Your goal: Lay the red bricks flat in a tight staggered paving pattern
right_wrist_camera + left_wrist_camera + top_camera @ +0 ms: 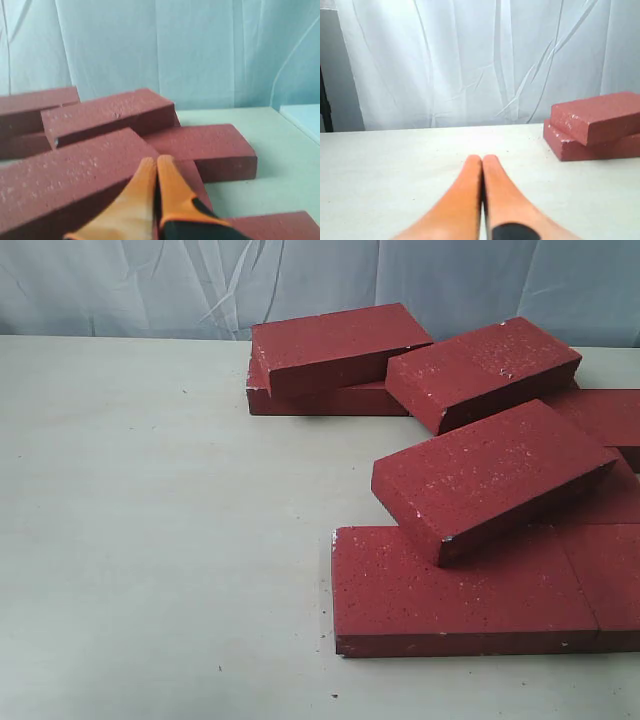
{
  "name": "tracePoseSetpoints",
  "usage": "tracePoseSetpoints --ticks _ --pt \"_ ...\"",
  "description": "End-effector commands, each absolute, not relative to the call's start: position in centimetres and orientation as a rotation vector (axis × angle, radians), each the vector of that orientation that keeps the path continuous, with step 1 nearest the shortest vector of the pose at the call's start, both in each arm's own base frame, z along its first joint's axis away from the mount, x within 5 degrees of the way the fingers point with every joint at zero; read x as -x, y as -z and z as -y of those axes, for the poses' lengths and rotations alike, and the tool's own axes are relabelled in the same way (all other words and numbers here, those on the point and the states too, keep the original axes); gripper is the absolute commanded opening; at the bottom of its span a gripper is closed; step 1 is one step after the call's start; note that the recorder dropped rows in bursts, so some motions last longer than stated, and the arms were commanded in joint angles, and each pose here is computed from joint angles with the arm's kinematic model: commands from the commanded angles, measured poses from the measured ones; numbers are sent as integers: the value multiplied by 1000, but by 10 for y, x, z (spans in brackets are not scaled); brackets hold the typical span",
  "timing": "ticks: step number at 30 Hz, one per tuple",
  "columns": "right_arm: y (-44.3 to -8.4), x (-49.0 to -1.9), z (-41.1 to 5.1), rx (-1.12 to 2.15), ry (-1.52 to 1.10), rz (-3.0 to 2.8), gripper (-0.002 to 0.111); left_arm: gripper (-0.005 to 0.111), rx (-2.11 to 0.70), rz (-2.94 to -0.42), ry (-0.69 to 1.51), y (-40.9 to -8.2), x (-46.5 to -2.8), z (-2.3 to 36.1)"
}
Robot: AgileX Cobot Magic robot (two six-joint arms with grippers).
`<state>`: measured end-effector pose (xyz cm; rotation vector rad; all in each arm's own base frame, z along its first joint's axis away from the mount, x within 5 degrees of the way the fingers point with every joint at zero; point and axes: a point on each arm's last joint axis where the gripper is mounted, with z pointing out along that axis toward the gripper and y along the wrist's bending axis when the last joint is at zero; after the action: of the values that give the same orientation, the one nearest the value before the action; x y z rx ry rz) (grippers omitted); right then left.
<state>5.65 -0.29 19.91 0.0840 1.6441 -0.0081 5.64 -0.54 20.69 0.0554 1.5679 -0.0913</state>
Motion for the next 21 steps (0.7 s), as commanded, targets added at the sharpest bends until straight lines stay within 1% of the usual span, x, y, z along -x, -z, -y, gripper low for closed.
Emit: tracePoseSetpoints --ticks 1,2,3,4,8,10,13,16,21 --pt "-220 -55 5 -145 -41 -1396 -1 0 58 -1486 210 -213 -56 5" --pt "-224 -54 6 -175 -67 -1355 -1 0 76 -1473 228 -214 -56 5" --pt "-226 -54 7 -280 -172 -1313 -1 0 98 -1425 241 -219 -55 4" --pt "-227 -53 8 -313 -206 -1296 -1 0 101 -1404 239 -220 -55 3" --pt "-241 -49 11 -317 -195 -1167 -1 0 149 -1287 277 -230 -53 1" --pt "-266 -42 10 -303 -202 -1087 -1 0 190 -1182 320 -239 -50 -1" --pt "-299 -35 10 -282 -200 -1012 -1 0 222 -1112 369 -244 -48 -2" --pt "-323 -45 9 -257 -170 -1043 -1 0 218 -996 365 -259 -42 -4" --pt "-345 -83 12 -276 -159 -1160 -1 0 242 -1063 382 -285 -60 -3"
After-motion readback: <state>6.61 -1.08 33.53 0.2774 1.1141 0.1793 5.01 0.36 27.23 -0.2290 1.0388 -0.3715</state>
